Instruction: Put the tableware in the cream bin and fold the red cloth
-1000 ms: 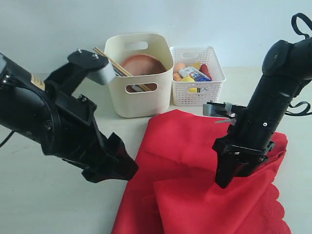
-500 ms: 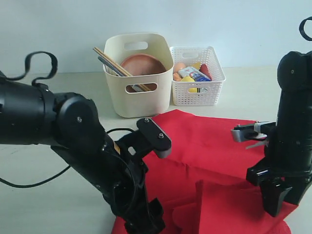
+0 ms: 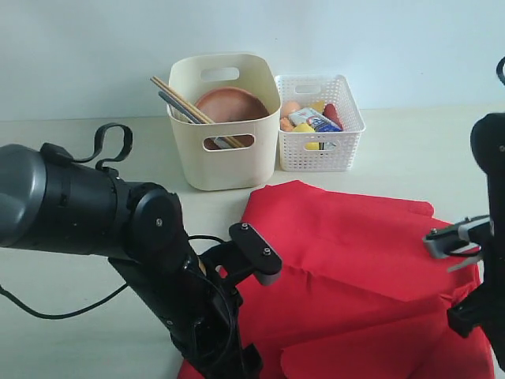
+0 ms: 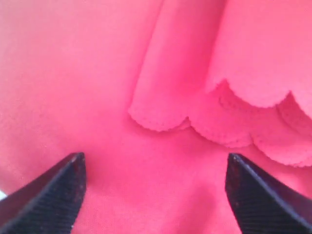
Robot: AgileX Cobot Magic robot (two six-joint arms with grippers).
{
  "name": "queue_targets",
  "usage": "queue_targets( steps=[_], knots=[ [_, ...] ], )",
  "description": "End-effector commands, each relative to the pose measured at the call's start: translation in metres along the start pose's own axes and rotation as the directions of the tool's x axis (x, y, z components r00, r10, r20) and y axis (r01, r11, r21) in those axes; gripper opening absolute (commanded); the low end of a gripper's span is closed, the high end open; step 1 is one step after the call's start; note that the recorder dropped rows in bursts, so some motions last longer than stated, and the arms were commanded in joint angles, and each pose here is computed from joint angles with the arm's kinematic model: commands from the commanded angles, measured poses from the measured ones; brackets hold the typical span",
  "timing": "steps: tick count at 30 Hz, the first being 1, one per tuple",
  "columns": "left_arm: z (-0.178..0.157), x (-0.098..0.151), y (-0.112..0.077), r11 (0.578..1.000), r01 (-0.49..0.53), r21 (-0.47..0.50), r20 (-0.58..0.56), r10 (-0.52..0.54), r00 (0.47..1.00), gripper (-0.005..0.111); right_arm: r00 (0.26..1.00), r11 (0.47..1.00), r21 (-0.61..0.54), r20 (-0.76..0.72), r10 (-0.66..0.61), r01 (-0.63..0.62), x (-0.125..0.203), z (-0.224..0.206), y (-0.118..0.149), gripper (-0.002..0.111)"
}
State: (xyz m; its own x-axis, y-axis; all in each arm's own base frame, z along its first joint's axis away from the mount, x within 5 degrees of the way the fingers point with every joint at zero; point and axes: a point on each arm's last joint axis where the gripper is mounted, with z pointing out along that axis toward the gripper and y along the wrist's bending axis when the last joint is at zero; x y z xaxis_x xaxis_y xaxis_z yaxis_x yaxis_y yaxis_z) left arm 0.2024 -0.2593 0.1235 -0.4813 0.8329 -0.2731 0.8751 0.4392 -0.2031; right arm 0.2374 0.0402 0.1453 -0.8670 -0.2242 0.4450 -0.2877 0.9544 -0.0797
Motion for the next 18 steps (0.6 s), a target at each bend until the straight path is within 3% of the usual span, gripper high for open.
queue_targets(
  steps=[1,4,7,9,13,18],
  knots=[
    [0.0,0.0,-0.002,1.0,-0.021,0.022,-0.039,0.022,0.999,0.075,0.983,0.999,-0.018,0.18,0.047,-0.045,0.006,-0.041,-0.003,0.052],
    [0.0,0.002,-0.002,0.999,-0.039,0.021,-0.059,0.04,0.997,0.075,0.953,0.992,-0.123,0.303,0.015,0.023,0.008,-0.064,0.006,0.052],
    [0.0,0.004,-0.002,0.998,-0.061,0.025,-0.086,0.063,0.994,0.075,0.887,0.946,-0.267,0.46,-0.043,0.184,-0.001,-0.077,0.024,0.052],
    [-0.002,0.003,-0.002,0.996,-0.079,0.029,-0.103,0.081,0.991,0.075,0.84,0.873,-0.36,0.534,-0.098,0.33,-0.006,-0.082,0.038,0.052],
    [-0.005,0.0,-0.004,0.995,-0.082,0.048,-0.115,0.087,0.989,0.075,0.812,0.736,-0.491,0.567,-0.136,0.466,-0.023,-0.075,0.056,0.052],
    [-0.006,0.003,-0.006,0.994,-0.079,0.075,-0.151,0.089,0.985,0.075,0.863,0.772,-0.504,0.492,-0.111,0.387,-0.058,-0.038,0.055,0.052]
  ],
)
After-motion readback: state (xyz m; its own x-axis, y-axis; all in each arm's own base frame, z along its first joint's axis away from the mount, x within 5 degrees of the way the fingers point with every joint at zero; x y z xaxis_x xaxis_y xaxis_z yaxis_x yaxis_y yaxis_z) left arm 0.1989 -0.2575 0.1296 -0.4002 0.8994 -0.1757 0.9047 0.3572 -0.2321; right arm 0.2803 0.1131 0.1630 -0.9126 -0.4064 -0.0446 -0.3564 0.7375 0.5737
